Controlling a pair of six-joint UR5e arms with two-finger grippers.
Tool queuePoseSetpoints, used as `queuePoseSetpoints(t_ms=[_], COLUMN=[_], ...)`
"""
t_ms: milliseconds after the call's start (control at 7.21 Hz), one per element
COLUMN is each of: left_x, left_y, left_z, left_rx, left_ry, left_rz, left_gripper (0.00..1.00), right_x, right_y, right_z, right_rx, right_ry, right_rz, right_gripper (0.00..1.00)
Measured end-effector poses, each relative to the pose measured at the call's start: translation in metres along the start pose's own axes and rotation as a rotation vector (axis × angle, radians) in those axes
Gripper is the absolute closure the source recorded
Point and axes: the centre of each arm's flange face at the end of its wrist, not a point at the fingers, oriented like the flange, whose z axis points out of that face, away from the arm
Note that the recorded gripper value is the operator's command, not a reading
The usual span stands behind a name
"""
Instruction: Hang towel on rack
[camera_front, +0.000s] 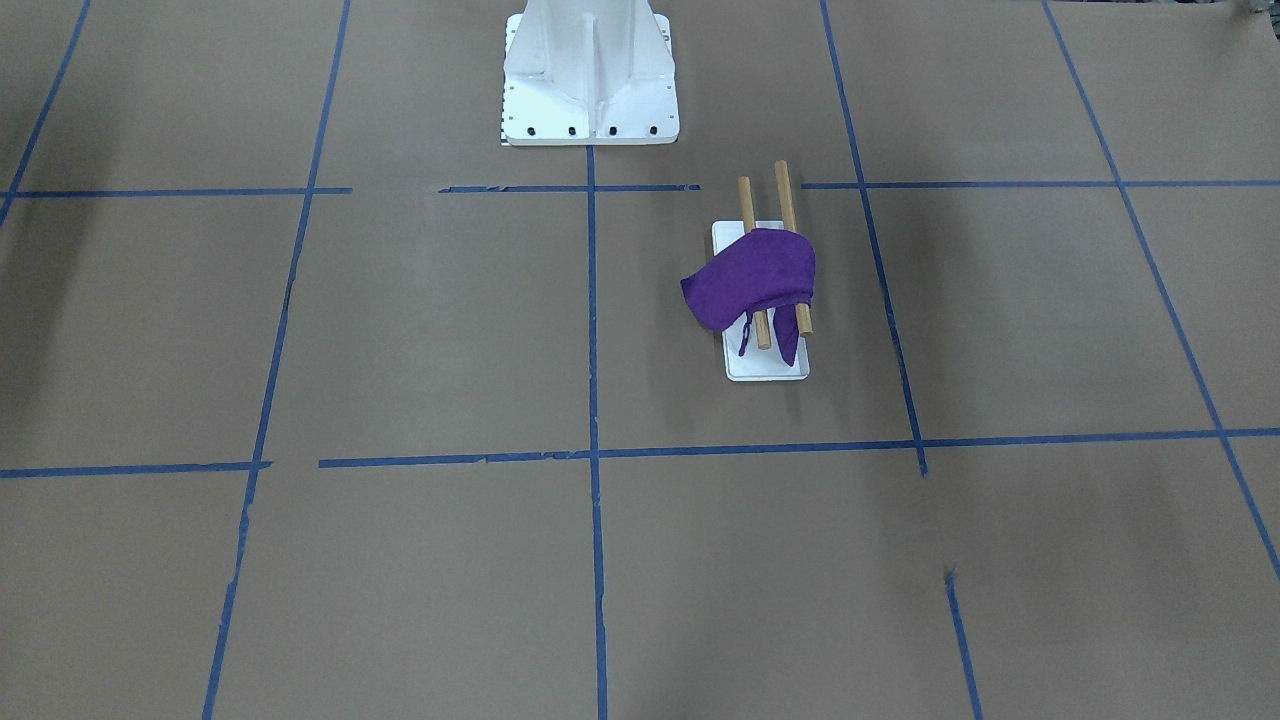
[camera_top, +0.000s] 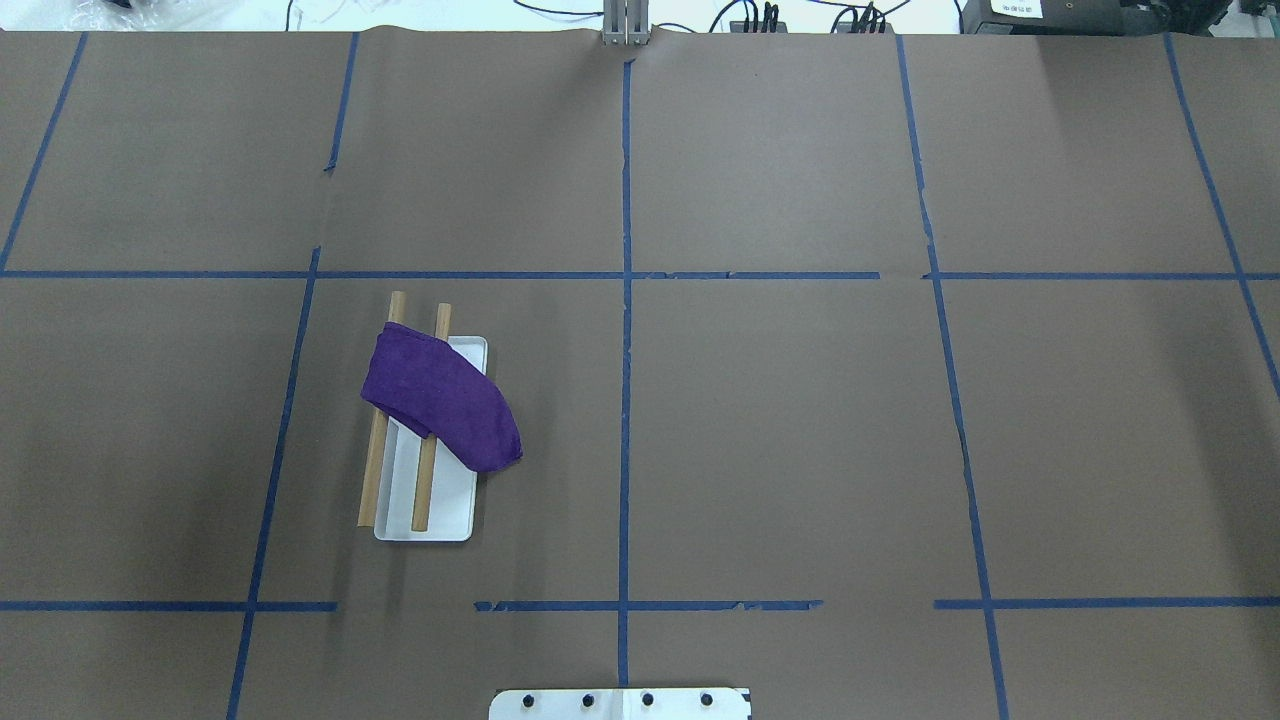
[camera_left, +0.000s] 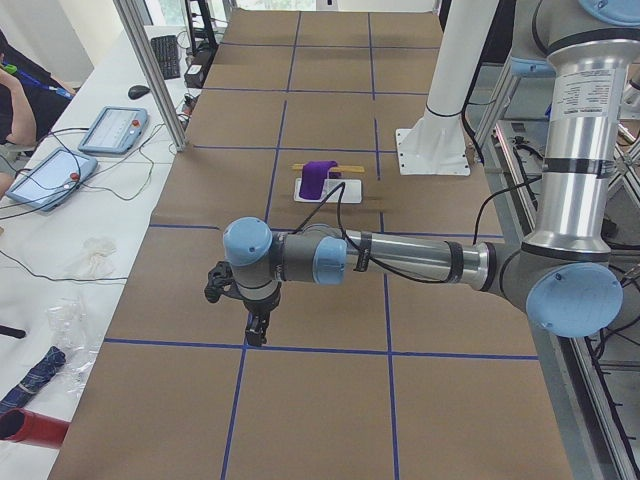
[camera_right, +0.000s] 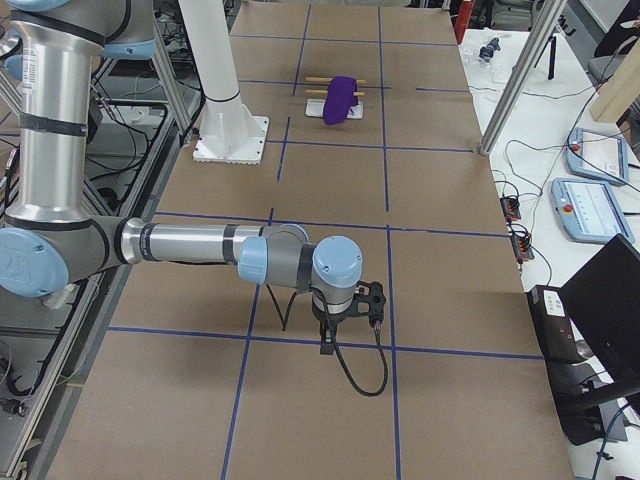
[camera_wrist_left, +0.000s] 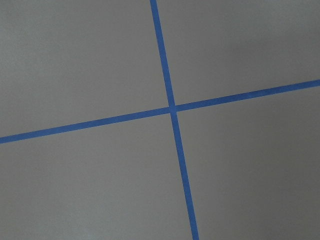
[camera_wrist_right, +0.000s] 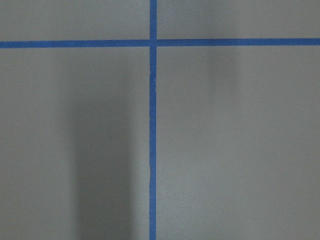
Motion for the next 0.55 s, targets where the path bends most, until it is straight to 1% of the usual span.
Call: queuePoseSetpoints(t_ms=[555], left_x=[-0.0003], left_y=[-0.0008], left_z=[0.0002], left_rx=[0.002], left_ry=[0.0], left_rz=[-0.005], left_gripper=[0.0], right_x=[-0.0032], right_y=[-0.0058], right_z=[-0.0068], right_rx=[0.019], right_ry=[0.0], right_rz=[-0.01], right_gripper=[0.0])
